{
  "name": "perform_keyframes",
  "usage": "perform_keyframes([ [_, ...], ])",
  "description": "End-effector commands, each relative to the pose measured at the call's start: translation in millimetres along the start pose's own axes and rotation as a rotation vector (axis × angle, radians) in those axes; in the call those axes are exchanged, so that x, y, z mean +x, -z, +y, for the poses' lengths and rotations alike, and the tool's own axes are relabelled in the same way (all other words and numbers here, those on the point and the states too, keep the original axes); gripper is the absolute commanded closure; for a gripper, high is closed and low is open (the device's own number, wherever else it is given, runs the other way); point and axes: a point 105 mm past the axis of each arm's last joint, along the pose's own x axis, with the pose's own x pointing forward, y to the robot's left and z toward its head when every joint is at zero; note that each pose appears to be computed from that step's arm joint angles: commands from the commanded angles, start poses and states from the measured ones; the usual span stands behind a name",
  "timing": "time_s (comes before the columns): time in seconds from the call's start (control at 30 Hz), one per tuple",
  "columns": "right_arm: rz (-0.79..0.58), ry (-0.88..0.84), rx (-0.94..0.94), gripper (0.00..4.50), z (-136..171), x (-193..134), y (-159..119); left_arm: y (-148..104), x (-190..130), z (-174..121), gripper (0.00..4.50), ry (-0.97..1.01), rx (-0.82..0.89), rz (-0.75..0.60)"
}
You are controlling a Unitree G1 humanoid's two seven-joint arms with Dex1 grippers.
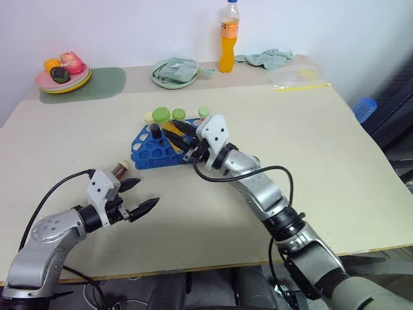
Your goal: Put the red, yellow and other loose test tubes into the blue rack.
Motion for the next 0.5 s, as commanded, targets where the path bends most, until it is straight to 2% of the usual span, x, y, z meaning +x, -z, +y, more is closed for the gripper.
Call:
perform_keyframes([
  [0.03, -0.055, 0.046, -0.028, 3.76, -7, 5, -7, -23, -3, 1, 0.0, -0.023, 0.04, -0.074],
  [0.23, 0.002, 0.108, -0.027, 3.76, -14, 5, 18, -29, -2, 1, 0.0, -0.037, 0.04, -0.104],
  [0.5, 0.014, 0.132, -0.01, 3.76, -17, 7, 27, -30, -1, 0, 0.0, -0.034, 0.04, -0.109],
])
